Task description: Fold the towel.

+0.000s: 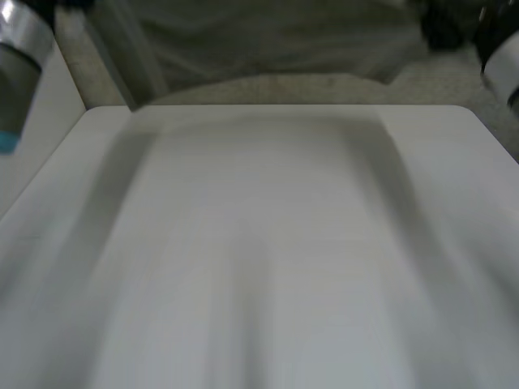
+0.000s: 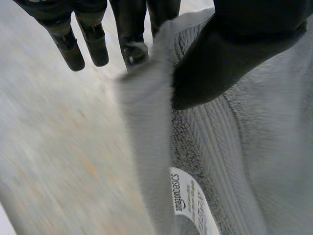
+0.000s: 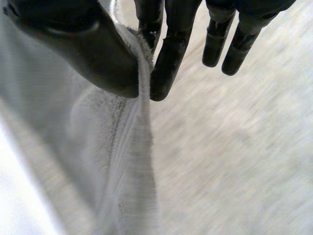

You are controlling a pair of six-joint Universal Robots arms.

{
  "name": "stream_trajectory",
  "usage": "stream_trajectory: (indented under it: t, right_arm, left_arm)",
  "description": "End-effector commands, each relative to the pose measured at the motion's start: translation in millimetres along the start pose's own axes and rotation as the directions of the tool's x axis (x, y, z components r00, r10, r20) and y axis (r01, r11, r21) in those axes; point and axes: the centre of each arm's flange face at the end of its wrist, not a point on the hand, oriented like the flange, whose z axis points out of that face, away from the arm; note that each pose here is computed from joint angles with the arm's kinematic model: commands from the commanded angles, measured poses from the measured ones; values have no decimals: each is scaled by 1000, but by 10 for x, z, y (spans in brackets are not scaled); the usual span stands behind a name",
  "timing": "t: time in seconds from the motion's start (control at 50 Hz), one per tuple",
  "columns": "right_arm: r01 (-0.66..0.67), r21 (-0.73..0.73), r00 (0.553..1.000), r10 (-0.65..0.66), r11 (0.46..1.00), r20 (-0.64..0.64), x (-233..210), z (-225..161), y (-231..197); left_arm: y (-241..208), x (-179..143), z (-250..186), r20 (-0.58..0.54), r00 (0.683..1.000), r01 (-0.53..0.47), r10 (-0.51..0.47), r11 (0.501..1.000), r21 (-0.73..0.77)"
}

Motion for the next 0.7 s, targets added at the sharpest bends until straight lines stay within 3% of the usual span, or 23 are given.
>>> stream_trajectory:
  t: [0.02, 0.1, 0.16, 0.22, 0.3, 0.4, 0.5, 0.58, 0.7]
  right_arm:
    - [-130, -311, 976, 177, 941, 128, -424, -519, 674]
    - [-179, -447, 952, 270, 877, 148, -632, -801, 1008]
    - [-188, -479, 944, 293, 857, 154, -701, -876, 1086]
    - [-196, -526, 934, 322, 828, 158, -774, -1021, 1160]
    - [-172, -587, 937, 315, 791, 151, -694, -1221, 1201]
    - [-127, -558, 956, 251, 820, 152, -381, -1378, 626]
    - [-125, -489, 966, 217, 863, 138, -115, -1383, 369]
    - [-119, -456, 966, 209, 882, 154, -27, -1332, 334]
    - [-134, -506, 955, 247, 852, 163, 51, -1096, 734]
  left_arm:
    - [837, 279, -678, -83, 995, 38, -62, 962, -270]
    - [1167, 460, -1114, -107, 991, 33, -80, 922, -385]
    - [1296, 574, -1407, -132, 987, 25, -96, 889, -458]
    - [1386, 620, -1690, -146, 982, 23, -118, 847, -532]
    - [1301, 578, -1857, -159, 980, 15, -123, 834, -552]
    - [885, 490, -2042, -184, 975, 11, -128, 846, -534]
    - [532, 185, -1995, -144, 987, -5, -75, 873, -488]
    - [507, 83, -1933, -135, 989, -13, -58, 879, -476]
    - [748, 92, -1756, -158, 984, -3, -86, 868, -497]
